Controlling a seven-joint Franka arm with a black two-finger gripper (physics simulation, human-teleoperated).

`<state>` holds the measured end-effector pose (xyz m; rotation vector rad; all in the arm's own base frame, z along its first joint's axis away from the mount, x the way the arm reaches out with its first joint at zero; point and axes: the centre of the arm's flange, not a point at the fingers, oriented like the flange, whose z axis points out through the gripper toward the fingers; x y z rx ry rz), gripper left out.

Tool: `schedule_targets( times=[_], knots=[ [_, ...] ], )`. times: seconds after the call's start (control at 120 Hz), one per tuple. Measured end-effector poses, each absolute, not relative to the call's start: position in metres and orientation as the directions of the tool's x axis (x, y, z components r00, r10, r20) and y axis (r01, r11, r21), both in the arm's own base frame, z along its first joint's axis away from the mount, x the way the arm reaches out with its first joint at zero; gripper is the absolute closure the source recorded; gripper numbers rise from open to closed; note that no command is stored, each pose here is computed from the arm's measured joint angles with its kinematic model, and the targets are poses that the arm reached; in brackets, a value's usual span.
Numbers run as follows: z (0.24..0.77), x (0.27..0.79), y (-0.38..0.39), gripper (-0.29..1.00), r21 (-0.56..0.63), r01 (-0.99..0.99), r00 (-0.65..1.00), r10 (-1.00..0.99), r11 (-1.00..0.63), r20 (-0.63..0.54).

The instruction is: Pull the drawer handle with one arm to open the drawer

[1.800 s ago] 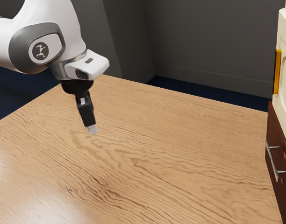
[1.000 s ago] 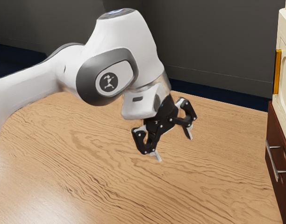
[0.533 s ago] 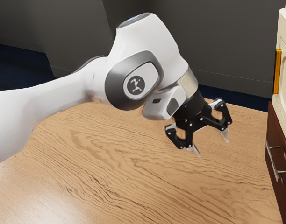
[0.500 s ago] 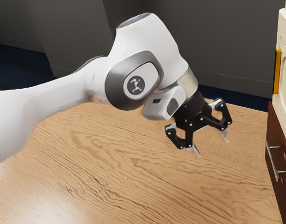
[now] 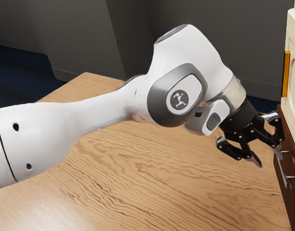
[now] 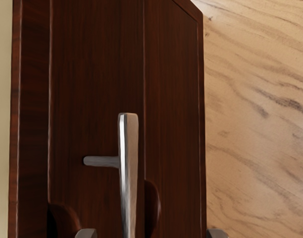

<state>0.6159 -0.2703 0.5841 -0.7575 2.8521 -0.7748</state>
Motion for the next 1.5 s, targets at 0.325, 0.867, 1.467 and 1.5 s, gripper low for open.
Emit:
schedule_targets(
  times=[0.325, 0.867, 1.467, 1.5],
  knots=[
    [0.546, 0.63, -0.282, 0.58, -0.524, -0.426, -0.889, -0.45, 0.738, 0.089],
    [0.537, 0.589, -0.219, 0.65, -0.483, -0.458, -0.872, -0.483, 0.746, 0.081],
    [0.549, 0.535, -0.142, 0.61, -0.461, -0.508, -0.834, -0.549, 0.728, 0.054],
    [0.55, 0.532, -0.137, 0.62, -0.461, -0.511, -0.832, -0.553, 0.725, 0.052]
  ],
)
